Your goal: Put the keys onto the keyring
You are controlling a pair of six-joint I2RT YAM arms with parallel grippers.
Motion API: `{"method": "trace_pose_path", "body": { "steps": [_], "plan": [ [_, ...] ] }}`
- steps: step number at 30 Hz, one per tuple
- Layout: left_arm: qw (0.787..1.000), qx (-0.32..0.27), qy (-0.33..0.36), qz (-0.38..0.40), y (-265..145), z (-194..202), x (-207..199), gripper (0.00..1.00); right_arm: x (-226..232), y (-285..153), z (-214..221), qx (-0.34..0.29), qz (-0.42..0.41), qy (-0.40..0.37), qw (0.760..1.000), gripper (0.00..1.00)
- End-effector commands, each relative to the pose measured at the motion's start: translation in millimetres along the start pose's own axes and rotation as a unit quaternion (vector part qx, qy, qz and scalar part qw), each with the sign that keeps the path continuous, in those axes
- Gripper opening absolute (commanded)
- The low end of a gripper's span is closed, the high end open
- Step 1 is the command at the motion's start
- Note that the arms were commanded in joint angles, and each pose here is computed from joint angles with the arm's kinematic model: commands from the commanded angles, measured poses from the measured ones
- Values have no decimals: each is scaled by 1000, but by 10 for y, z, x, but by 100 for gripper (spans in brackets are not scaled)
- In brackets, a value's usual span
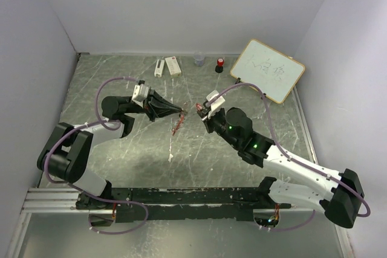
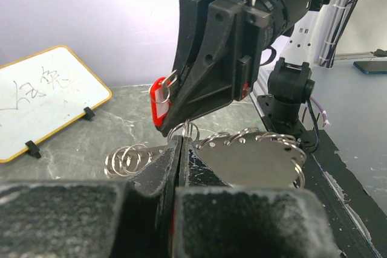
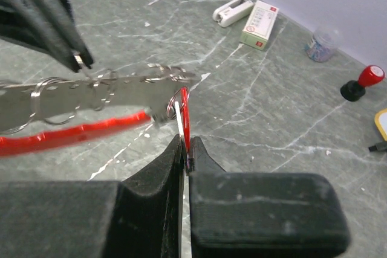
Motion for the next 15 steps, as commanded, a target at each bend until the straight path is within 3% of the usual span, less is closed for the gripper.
{"method": "trace_pose_path", "body": {
  "steps": [1,15],
  "plan": [
    [990,-42,133,22,41,-281,-28,7,126,-15,-69,-17,-57,-23,998,0],
    [992,-43,118,13,45,-203,70,7,425,26,-122,-24,-124,-33,991,0]
  ]
}}
Point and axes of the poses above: each gripper's point midway between its finger pads, its own y axis out along the fingers, its own x axis along the line the jaws close on, z = x × y, the point moved 4 cm from there along -y, back along the fingers, and after that the axes turned 2 degrees about y, right-handed, at the moved point
